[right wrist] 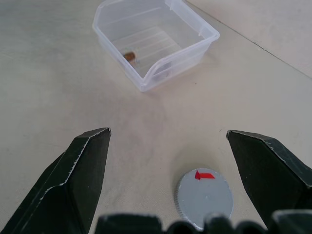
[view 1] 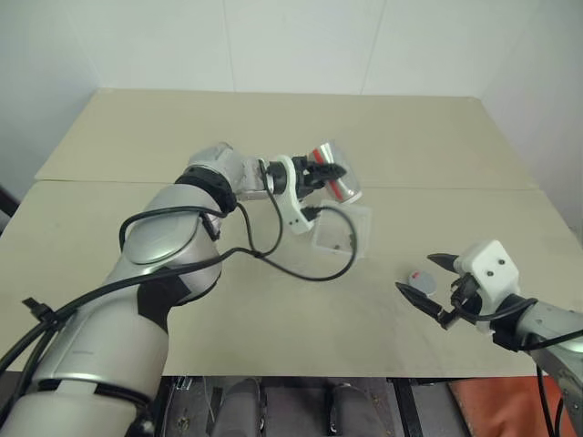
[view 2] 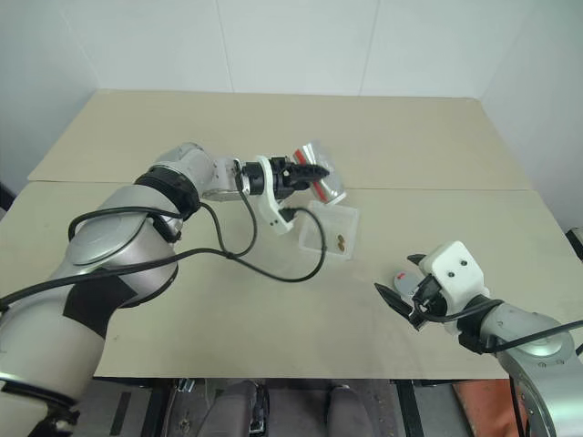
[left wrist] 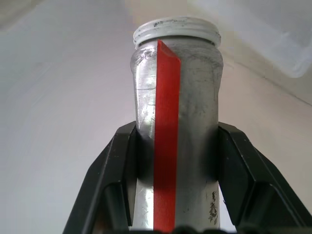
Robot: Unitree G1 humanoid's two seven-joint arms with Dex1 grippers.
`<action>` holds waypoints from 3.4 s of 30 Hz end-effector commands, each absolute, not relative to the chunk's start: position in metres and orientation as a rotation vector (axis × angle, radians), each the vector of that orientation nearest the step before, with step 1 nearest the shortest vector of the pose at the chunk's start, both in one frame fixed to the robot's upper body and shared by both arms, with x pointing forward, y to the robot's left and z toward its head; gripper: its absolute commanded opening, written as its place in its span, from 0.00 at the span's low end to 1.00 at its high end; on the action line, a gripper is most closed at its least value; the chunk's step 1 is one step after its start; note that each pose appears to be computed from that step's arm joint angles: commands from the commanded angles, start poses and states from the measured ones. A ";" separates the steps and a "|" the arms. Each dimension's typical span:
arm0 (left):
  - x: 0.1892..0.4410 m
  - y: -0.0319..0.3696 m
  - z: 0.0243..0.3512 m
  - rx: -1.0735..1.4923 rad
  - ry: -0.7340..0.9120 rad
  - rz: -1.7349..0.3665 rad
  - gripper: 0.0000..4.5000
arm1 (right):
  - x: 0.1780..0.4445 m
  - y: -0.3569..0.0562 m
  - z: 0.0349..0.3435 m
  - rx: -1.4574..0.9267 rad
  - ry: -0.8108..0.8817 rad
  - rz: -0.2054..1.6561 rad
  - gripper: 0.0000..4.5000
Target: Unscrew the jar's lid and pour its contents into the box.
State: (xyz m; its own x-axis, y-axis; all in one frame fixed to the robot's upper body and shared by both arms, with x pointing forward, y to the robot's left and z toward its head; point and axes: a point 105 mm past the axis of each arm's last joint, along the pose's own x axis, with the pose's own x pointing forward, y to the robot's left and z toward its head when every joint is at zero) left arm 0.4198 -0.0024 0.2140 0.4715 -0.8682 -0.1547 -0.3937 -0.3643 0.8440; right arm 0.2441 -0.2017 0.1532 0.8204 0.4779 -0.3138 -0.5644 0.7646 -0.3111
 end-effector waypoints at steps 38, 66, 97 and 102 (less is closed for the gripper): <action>0.370 0.103 0.123 0.047 -0.344 -0.516 0.44 | 0.263 -0.172 0.159 -0.413 0.154 0.681 0.99; 0.350 0.114 0.105 0.027 -0.330 -0.480 1.00 | 0.264 -0.176 0.156 -0.434 0.176 0.685 1.00; 0.233 0.211 0.145 0.281 -0.084 -1.013 1.00 | 0.235 -0.221 0.173 -0.535 0.223 0.780 1.00; 0.215 0.230 0.182 0.325 -0.021 -1.153 1.00 | 0.209 -0.248 0.192 -0.581 0.223 0.853 1.00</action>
